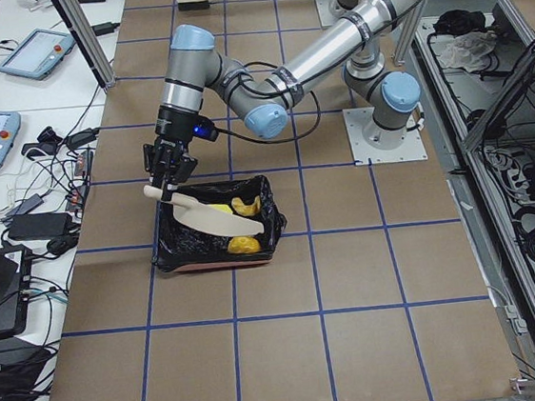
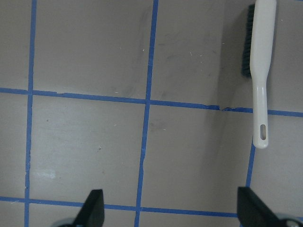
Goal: Sweep and dump trash into bin
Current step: 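Hold the dustpan inverted over the bin with the left gripper to empty it, then swing the empty dustpan back down onto the table with the left gripper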
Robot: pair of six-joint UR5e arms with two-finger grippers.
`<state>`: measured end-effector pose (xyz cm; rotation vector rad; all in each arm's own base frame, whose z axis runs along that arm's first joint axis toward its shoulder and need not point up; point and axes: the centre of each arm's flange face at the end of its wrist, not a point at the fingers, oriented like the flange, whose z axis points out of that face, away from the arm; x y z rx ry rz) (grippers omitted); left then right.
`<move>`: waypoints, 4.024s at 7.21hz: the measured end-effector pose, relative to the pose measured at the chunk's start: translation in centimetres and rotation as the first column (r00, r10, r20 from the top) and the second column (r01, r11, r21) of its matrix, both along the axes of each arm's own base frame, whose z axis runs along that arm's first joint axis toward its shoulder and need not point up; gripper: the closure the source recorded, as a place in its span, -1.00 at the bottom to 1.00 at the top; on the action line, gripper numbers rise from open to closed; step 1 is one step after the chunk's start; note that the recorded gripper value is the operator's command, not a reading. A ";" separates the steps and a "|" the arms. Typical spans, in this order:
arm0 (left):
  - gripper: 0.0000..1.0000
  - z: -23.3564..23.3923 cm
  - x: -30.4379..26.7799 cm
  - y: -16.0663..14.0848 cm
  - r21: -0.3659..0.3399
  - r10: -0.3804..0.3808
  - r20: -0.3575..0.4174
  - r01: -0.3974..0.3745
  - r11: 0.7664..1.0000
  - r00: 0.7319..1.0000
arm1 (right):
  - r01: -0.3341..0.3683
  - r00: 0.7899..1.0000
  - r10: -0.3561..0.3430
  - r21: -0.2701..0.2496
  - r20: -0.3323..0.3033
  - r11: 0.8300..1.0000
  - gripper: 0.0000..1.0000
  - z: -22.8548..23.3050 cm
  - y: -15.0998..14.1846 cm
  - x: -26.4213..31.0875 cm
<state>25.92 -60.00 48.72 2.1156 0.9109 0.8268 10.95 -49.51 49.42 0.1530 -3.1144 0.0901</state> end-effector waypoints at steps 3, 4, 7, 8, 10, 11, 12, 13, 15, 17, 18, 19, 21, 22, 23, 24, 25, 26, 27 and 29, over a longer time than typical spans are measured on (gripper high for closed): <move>0.84 1.0 -1.2 0.6 -0.015 0.015 0.044 -0.014 1.000 0.999 | 0.000 1.000 0.000 -0.001 0.000 1.000 -1.00 0.0 0.0 0.0; 0.84 0.6 -1.4 1.0 -0.023 0.018 0.058 -0.017 1.000 0.998 | 0.000 1.000 0.000 -0.001 0.000 1.000 -1.00 0.1 0.0 0.0; 0.85 -0.1 -2.0 2.1 -0.061 0.016 0.098 -0.010 0.998 0.995 | 0.001 1.000 -0.001 -0.001 -0.001 1.000 -1.00 0.0 0.0 0.0; 0.85 0.1 -2.2 2.5 -0.069 0.020 0.107 -0.012 0.998 0.994 | 0.001 1.000 -0.001 -0.001 -0.001 1.000 -1.00 0.0 0.0 0.0; 0.86 -0.1 -2.9 3.4 -0.094 0.034 0.132 -0.022 0.995 0.991 | 0.000 1.000 0.000 0.002 -0.001 1.000 -1.00 -0.1 -0.1 -0.1; 0.86 -0.5 -3.5 3.7 -0.102 0.041 0.145 -0.026 0.994 0.989 | -0.001 1.000 0.001 0.004 0.000 1.000 -1.00 -0.3 -0.2 -0.1; 0.86 -0.6 -4.0 3.9 -0.106 0.048 0.158 -0.032 0.994 0.986 | -0.001 1.000 0.001 0.002 0.001 1.000 -1.00 -0.2 -0.3 -0.1; 0.86 -0.8 -4.5 4.1 -0.109 0.057 0.170 -0.039 0.993 0.984 | -0.001 1.000 0.001 -0.003 0.001 1.000 -1.00 -0.1 -0.2 -0.1; 0.86 -1.7 -5.4 4.9 -0.127 0.073 0.192 -0.049 0.991 0.979 | -0.003 1.000 0.003 -0.007 0.000 1.000 -1.00 -0.1 -0.3 -0.2; 0.92 -2.4 -6.0 5.4 -0.146 0.079 0.205 -0.049 0.988 0.976 | -0.006 1.000 0.006 -0.005 0.002 1.000 -1.00 -0.2 -0.4 -0.1; 0.95 -2.5 -6.0 5.4 -0.144 0.076 0.205 -0.047 0.988 0.976 | -0.007 1.000 0.007 -0.004 0.008 1.000 -1.00 -0.3 -0.5 0.0; 0.99 -2.5 -5.9 5.3 -0.131 0.068 0.195 -0.043 0.990 0.978 | -0.008 1.000 0.008 -0.003 0.012 1.000 -1.00 -0.4 -0.5 0.0; 1.00 -1.7 -5.1 3.8 -0.047 0.007 0.113 -0.001 0.999 0.994 | -0.007 1.000 0.007 -0.001 0.014 1.000 -1.00 -0.4 -0.5 0.0; 1.00 -0.4 -4.7 2.6 0.006 -0.032 0.037 0.031 0.999 0.999 | -0.007 1.000 0.007 0.001 0.014 1.000 -1.00 -0.5 -0.5 0.0; 1.00 1.2 -4.4 1.5 0.052 -0.063 -0.063 0.066 0.996 0.996 | -0.008 1.000 0.008 0.004 0.015 1.000 -1.00 -0.5 -0.4 0.0; 1.00 2.3 -4.0 0.7 0.069 -0.076 -0.200 0.092 0.993 0.977 | -0.008 1.000 0.008 0.005 0.016 1.000 -1.00 -0.5 -0.4 0.0; 1.00 2.5 -4.0 0.3 0.055 -0.057 -0.333 0.080 0.995 0.941 | -0.007 1.000 0.007 0.007 0.016 1.000 -1.00 -0.5 -0.4 0.0; 1.00 1.9 -4.5 0.0 0.037 -0.010 -0.451 0.030 0.999 0.893 | -0.007 1.000 0.007 0.008 0.015 1.000 -1.00 -0.5 -0.4 0.0; 1.00 0.9 -5.3 -0.3 0.029 0.052 -0.557 -0.043 0.999 0.829 | -0.007 1.000 0.006 0.009 0.014 1.000 -1.00 -0.6 -0.4 0.0; 1.00 -0.3 -9.0 -0.9 0.047 0.171 -0.714 -0.197 0.979 0.679 | -0.007 1.000 0.006 0.009 0.015 1.000 -1.00 -0.6 -0.4 0.0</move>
